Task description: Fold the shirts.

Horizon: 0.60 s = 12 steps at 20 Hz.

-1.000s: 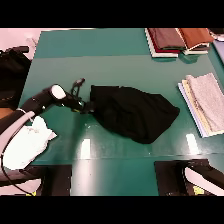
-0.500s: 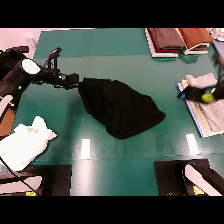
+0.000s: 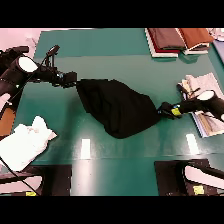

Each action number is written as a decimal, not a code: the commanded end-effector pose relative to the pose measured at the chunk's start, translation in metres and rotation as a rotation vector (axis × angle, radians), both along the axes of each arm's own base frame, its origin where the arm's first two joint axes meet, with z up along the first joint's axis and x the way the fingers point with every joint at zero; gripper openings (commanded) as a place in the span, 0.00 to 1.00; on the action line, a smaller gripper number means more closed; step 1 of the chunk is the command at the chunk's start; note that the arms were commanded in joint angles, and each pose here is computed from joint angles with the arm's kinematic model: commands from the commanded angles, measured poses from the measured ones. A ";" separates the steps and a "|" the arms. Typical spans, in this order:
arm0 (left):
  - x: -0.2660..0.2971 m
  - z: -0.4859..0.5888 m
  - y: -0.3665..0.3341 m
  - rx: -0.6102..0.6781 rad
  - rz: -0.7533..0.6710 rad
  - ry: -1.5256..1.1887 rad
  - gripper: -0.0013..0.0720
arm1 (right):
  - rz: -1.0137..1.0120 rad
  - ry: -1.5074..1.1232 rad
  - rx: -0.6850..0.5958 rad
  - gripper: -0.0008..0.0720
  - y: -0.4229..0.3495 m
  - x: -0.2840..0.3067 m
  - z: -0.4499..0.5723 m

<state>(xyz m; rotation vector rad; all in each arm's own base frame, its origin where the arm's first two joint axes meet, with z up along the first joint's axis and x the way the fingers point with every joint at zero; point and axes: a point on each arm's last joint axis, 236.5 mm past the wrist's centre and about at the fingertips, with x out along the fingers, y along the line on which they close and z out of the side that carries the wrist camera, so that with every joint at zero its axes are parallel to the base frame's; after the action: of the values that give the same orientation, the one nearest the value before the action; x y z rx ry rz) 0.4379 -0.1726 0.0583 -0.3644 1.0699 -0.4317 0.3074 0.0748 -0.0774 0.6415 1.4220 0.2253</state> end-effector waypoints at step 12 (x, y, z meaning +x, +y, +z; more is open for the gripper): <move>-0.030 0.293 0.069 0.204 0.116 -0.774 0.05 | -0.006 -0.952 -0.318 0.04 -0.045 0.090 0.360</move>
<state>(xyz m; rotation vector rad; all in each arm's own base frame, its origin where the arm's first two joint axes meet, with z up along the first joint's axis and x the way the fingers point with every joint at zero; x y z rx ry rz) 0.4406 -0.1252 0.2543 -0.1282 0.5598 -0.3552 0.4177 0.0475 0.1678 0.2927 0.7725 0.2828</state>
